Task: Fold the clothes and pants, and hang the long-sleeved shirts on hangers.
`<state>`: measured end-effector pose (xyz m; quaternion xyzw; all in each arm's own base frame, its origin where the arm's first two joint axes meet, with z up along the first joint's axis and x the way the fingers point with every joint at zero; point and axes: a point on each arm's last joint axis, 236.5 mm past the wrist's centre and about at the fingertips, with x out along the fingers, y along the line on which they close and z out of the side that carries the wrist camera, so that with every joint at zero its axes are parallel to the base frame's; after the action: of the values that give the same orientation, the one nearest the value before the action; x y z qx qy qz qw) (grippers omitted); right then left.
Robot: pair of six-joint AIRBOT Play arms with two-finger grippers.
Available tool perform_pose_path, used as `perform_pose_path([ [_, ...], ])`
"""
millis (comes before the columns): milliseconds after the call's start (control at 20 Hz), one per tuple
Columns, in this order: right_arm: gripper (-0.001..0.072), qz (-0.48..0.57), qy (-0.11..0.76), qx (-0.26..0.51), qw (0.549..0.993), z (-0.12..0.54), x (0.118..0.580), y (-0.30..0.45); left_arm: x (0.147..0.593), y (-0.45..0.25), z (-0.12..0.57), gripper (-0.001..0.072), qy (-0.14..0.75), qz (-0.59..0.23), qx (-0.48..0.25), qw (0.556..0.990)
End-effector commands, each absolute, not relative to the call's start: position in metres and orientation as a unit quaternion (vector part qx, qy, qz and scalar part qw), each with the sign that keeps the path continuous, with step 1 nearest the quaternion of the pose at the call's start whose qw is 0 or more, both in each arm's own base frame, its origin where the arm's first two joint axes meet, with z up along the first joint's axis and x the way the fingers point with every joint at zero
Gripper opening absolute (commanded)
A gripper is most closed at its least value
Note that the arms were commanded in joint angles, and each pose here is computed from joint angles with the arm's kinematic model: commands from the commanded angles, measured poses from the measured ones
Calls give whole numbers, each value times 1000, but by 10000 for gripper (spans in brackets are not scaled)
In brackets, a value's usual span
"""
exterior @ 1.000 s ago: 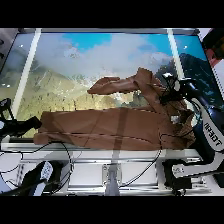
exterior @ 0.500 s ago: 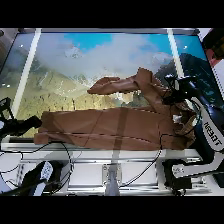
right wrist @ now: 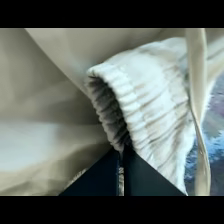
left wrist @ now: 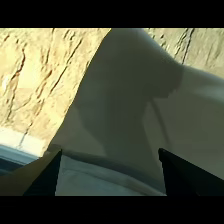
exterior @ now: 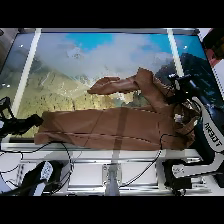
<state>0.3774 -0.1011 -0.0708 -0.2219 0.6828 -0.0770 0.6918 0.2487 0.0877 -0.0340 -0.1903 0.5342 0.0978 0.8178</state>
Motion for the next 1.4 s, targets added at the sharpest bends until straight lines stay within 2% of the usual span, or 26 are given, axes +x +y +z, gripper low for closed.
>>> perform_pose_path([
  [0, 40, -90, 660, -235, 708, -48, 383, -108, 272, 78, -22, 697, 488, 89, -236, 835],
  [150, 41, -105, 615, -243, 743, -19, 398, -118, 298, 68, -3, 698, 433, 65, -274, 856],
  [200, 67, -108, 606, -235, 752, -17, 401, -122, 303, 63, 3, 697, 422, 52, -282, 860],
  [300, 532, -115, 610, -213, 754, -25, 400, -132, 308, 57, 9, 697, 410, 40, -295, 862],
  [550, 529, -132, 670, -132, 718, -71, 374, -141, 308, 56, 9, 698, 410, 39, -297, 862],
  [650, 505, -120, 665, -117, 727, -79, 381, -131, 309, 55, 10, 697, 408, 38, -301, 861],
  [800, 516, -106, 651, -116, 743, -79, 393, -119, 310, 54, 11, 698, 405, 37, -305, 861],
  [900, 698, -94, 635, -105, 760, -80, 404, -107, 310, 54, 11, 698, 405, 37, -305, 861],
  [1100, 685, -77, 618, -105, 775, -79, 416, -90, 310, 54, 11, 698, 405, 37, -305, 861],
  [1350, 683, -68, 621, -117, 772, -84, 418, -84, 310, 55, 11, 697, 405, 37, -304, 861],
])
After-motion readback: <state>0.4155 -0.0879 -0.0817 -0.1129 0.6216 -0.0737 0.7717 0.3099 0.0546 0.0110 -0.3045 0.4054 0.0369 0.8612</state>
